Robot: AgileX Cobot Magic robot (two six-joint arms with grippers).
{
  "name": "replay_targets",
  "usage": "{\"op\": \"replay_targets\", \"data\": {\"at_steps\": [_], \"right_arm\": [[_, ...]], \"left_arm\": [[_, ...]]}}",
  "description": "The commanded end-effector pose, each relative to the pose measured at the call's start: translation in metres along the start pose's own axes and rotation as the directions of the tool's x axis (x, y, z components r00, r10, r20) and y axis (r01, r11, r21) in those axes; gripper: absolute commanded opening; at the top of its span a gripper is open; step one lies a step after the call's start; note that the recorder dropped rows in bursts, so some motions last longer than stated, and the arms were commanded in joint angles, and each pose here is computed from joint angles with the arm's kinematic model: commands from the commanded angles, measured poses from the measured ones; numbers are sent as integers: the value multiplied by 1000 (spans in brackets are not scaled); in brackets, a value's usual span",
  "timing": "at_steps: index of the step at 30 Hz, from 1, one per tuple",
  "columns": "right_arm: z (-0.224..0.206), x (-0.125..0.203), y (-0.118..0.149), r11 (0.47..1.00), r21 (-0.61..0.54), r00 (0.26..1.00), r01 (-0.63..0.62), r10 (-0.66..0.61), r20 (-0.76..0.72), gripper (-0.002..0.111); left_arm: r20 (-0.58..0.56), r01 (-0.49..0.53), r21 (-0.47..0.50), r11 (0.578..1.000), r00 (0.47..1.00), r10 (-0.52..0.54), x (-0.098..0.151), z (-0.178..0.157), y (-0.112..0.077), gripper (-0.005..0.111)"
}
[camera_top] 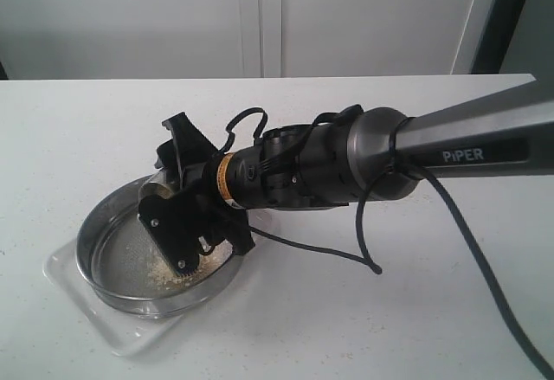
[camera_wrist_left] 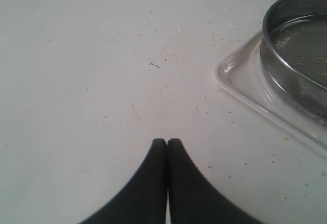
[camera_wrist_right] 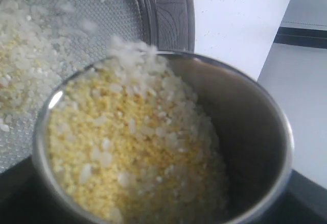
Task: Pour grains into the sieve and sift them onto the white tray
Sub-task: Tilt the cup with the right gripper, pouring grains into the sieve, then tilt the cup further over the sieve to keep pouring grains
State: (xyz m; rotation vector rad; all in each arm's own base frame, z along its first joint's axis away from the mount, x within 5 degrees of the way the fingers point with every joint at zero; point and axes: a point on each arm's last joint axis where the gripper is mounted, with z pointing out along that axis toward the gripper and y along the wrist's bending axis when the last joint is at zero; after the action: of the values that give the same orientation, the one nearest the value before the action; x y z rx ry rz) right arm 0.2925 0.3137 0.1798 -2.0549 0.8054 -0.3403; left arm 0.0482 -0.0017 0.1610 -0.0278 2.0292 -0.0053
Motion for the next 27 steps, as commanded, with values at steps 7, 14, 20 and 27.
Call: {"op": "replay_targets", "data": {"at_steps": [7,14,20,27], "right_arm": [[-2,-2,-7,998,27,998,54,-54,16,0],[7,-2,-6,998,26,998,54,-54,19,0],[13,0,-14,998,38,998,56,-56,-2,0],[14,1,-20,992,51,994,112,-112,-13,0]], "left_arm": [[-23,4,11,1000,1000,-3,5,1,-1,0],[-23,4,11,1000,1000,-3,5,1,-1,0],[-23,4,11,1000,1000,-3,5,1,-1,0],[-23,4,11,1000,1000,-3,5,1,-1,0]]}}
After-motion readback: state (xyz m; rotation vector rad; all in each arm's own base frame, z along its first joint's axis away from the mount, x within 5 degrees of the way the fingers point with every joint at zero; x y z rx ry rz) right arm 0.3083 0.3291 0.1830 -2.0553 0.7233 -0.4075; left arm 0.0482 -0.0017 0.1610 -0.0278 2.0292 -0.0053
